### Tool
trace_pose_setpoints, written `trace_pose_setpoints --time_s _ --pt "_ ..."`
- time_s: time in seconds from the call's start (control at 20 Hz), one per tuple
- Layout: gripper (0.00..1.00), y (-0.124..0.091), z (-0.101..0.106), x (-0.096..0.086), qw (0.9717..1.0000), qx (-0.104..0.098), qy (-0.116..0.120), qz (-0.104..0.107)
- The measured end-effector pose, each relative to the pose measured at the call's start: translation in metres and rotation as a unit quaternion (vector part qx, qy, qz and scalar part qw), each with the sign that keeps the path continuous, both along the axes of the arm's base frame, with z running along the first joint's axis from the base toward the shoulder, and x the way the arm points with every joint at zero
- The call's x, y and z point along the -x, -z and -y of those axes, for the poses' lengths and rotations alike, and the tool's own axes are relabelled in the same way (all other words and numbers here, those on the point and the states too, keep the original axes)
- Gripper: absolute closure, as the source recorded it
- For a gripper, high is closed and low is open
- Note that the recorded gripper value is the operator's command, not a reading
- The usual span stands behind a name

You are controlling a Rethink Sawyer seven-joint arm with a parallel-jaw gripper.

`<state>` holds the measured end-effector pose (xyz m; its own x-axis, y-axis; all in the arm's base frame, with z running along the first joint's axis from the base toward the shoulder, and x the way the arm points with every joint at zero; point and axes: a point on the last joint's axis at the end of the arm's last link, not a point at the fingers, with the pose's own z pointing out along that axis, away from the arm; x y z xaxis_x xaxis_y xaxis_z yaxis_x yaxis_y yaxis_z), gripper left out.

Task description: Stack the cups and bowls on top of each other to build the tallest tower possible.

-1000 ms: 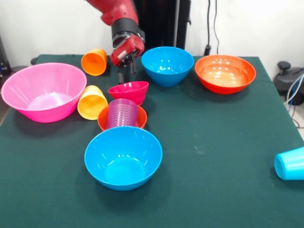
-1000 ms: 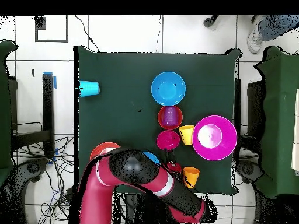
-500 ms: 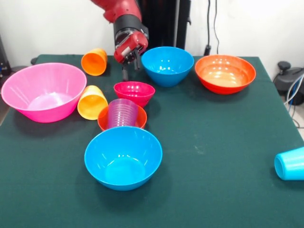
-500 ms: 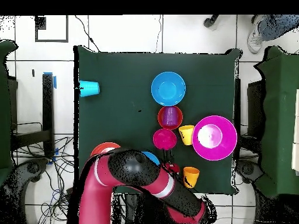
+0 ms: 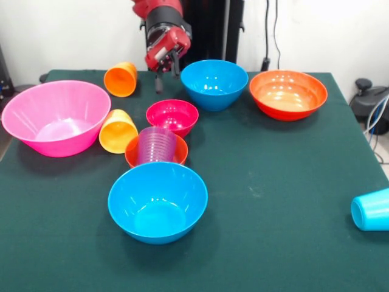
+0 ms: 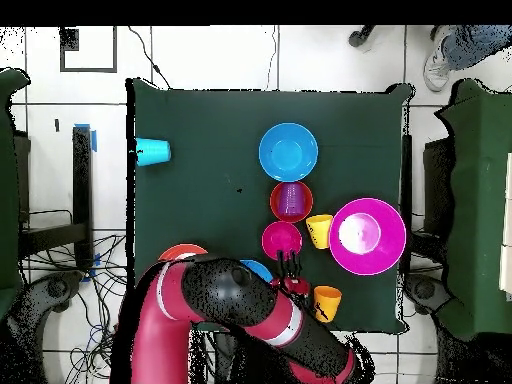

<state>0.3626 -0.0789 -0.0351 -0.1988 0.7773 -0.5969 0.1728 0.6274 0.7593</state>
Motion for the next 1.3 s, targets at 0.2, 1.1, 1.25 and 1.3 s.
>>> trace_pose_setpoints --time_s 0.2,1.1,1.25,1.3 --pt "0.0 -0.011 0.006 -0.012 0.9998 0.001 0.006 0.019" --pt "0.0 0.023 0.016 -0.062 0.9993 -0.017 0.021 0.025" --pt "0.0 0.031 0.016 -0.067 0.9993 -0.02 0.027 0.017" --pt "0.0 0.034 0.016 -0.069 0.9993 -0.02 0.03 0.01"
